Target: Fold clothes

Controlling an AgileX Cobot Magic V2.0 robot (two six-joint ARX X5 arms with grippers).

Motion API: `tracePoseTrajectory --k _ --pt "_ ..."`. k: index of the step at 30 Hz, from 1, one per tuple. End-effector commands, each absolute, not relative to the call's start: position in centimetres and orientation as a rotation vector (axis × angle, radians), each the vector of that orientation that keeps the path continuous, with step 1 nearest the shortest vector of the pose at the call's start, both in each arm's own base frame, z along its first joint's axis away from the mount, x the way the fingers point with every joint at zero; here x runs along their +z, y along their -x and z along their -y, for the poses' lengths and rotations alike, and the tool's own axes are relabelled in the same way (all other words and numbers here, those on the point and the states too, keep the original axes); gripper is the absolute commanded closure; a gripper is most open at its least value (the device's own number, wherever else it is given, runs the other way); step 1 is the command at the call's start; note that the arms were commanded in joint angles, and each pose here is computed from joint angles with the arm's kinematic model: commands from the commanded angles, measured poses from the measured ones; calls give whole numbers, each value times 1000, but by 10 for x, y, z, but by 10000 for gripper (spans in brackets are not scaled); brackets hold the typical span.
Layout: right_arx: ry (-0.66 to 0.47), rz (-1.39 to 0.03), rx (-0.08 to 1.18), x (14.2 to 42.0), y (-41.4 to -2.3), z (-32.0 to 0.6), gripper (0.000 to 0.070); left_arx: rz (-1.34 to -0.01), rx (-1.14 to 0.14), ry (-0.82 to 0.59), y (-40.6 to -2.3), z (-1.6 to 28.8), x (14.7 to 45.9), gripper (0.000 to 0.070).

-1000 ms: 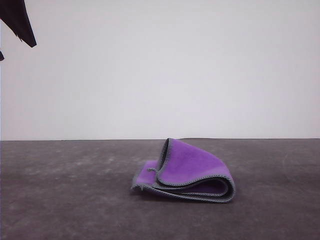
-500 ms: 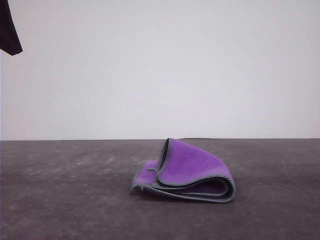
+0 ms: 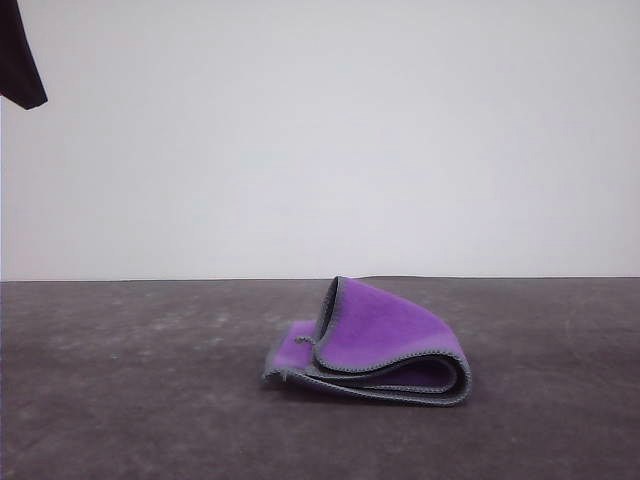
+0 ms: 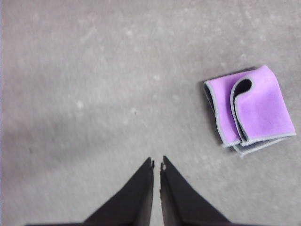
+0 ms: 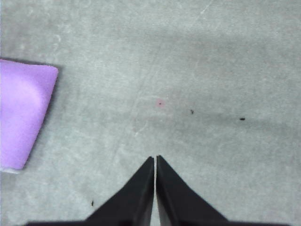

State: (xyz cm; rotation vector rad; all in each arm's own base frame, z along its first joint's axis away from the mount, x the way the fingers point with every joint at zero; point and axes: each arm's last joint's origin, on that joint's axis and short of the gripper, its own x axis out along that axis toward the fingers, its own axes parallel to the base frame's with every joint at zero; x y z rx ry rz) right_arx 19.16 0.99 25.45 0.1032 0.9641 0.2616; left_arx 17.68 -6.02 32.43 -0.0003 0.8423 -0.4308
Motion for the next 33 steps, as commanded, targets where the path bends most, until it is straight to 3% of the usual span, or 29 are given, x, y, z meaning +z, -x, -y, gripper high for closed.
tracePoseTrajectory --k 1,6,17,24,33 --pt "-101 -949 262 258 -194 -10 700 -809 -441 -64 -176 58 325 689" --pt "-101 -949 262 258 -194 -10 700 -695 -315 -54 -157 39 307 689" --pt "-101 -949 262 258 -194 -10 700 -337 -124 60 -114 9 226 689" --pt "-101 -949 262 258 -194 -10 700 -271 -93 75 -97 6 180 689" --pt "-101 -949 262 258 -194 -10 700 -245 -79 73 -93 5 153 689"
